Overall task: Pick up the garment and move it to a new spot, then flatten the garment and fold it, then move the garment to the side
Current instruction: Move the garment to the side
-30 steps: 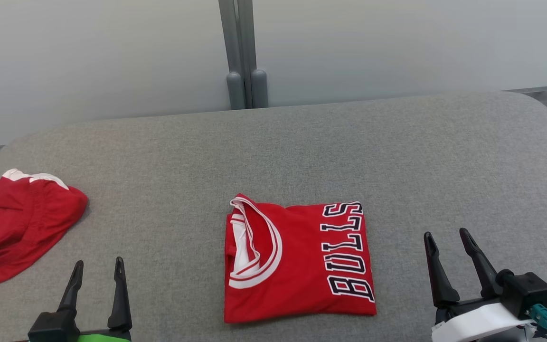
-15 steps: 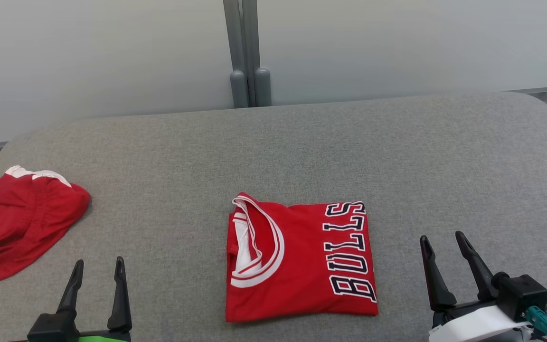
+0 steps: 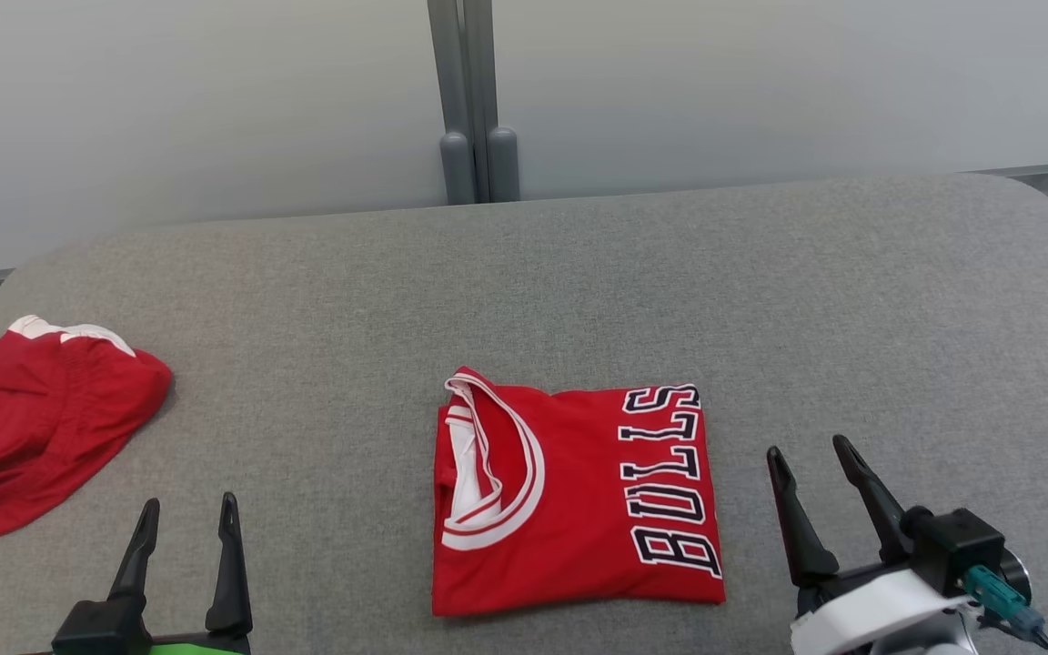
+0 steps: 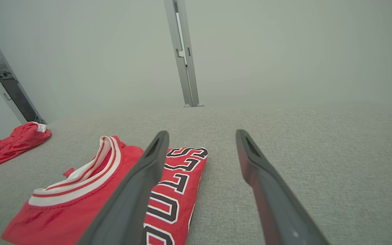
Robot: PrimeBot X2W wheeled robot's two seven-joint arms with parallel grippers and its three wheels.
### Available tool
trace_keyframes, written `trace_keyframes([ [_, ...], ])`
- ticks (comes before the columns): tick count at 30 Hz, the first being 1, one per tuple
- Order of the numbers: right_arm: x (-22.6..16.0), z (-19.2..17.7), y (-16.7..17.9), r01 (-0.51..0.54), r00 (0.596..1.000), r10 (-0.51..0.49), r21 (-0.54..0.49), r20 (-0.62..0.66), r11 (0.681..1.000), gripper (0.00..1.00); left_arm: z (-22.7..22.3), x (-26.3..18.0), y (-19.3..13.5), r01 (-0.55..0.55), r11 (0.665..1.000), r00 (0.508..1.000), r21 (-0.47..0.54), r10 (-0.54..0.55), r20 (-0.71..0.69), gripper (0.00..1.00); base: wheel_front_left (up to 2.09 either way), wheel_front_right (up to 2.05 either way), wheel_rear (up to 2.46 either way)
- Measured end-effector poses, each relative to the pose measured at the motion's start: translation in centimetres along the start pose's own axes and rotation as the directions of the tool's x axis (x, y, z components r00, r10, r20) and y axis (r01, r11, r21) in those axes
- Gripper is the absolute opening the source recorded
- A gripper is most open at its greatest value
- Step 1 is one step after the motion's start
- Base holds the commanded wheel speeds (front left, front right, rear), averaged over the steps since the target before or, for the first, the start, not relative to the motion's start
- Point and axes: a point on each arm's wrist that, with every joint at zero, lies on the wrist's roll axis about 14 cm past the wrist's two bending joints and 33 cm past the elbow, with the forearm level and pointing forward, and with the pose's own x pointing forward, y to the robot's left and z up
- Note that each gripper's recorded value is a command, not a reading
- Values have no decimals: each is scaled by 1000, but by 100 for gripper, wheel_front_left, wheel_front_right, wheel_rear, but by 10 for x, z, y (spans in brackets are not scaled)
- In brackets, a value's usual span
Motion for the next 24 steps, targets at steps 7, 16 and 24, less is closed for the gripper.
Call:
trace_keyframes([
  [7, 33, -9, 20, -88, 995, 87, -21, -54, 996, 100, -4, -1, 2, -7, 1000, 1000, -2, 7, -14, 100, 0, 0, 0],
  [16, 60, -52, 23, -119, 967, 110, -28, -230, 992, 100, -10, -2, 9, -34, 999, 999, -3, 34, -33, 100, 0, 0, 0],
  [24, 62, -103, 21, -90, 925, 90, 16, -370, 996, 100, -17, 3, 14, -53, 999, 997, -6, 53, -58, 100, 0, 0, 0],
])
